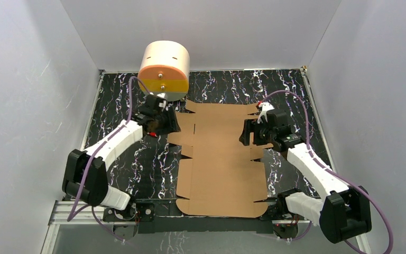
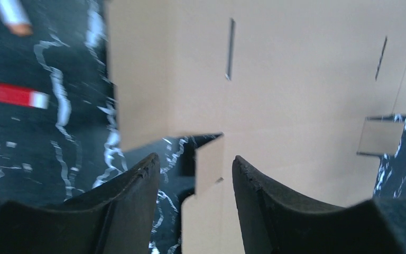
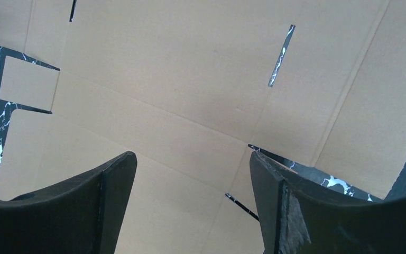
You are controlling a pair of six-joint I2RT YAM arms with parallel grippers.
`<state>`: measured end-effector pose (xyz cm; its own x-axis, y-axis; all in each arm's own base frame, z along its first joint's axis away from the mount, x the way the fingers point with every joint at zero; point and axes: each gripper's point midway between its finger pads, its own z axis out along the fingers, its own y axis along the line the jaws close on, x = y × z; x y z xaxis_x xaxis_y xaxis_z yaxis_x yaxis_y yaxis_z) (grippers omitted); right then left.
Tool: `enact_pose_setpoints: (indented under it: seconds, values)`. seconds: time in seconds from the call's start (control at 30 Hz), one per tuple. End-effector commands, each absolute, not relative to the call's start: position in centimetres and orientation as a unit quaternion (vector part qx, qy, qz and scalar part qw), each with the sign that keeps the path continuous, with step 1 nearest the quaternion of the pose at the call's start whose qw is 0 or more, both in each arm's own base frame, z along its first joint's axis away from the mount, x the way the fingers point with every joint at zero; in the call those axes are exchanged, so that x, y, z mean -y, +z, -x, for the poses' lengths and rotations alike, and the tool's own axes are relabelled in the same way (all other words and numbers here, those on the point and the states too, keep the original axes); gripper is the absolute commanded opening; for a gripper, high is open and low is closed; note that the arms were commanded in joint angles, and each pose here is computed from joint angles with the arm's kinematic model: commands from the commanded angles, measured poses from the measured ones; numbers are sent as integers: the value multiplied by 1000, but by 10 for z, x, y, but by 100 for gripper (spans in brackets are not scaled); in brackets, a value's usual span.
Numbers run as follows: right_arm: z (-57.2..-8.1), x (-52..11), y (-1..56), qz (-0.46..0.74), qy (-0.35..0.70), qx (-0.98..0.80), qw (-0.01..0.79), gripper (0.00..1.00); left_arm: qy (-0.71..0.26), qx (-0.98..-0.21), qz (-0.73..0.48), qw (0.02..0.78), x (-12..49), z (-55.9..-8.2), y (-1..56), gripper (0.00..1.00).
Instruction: Fold the paper box
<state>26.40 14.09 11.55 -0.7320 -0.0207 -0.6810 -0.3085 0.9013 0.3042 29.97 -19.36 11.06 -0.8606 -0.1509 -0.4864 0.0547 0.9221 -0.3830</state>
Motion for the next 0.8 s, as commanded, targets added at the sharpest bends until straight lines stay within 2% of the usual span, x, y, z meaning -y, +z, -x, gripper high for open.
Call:
enact_pose_setpoints:
  seconds: [0.0, 0.2, 0.3, 0.43, 0.63, 0.77]
  values:
    - [-288, -151, 148, 123, 211, -878, 411, 89, -194, -946, 16, 261, 166, -322, 122, 51]
    - [-307, -159, 155, 154, 213, -868, 422, 97, -207, -939, 41, 272, 149, -371, 121, 50]
    - [-319, -160, 156, 164, 214, -863, 427, 99, -205, -946, 38, 248, 145, -385, 101, 48]
    - [-332, -171, 157, 187, 238, -852, 428, 99, -238, -946, 32, 219, 154, -391, 85, 46]
    - [-349, -184, 151, 210, 259, -843, 421, 98, -249, -943, 25, 219, 159, -400, 70, 43]
    - [-359, -188, 150, 217, 262, -836, 430, 98, -259, -943, 17, 206, 163, -398, 58, 37]
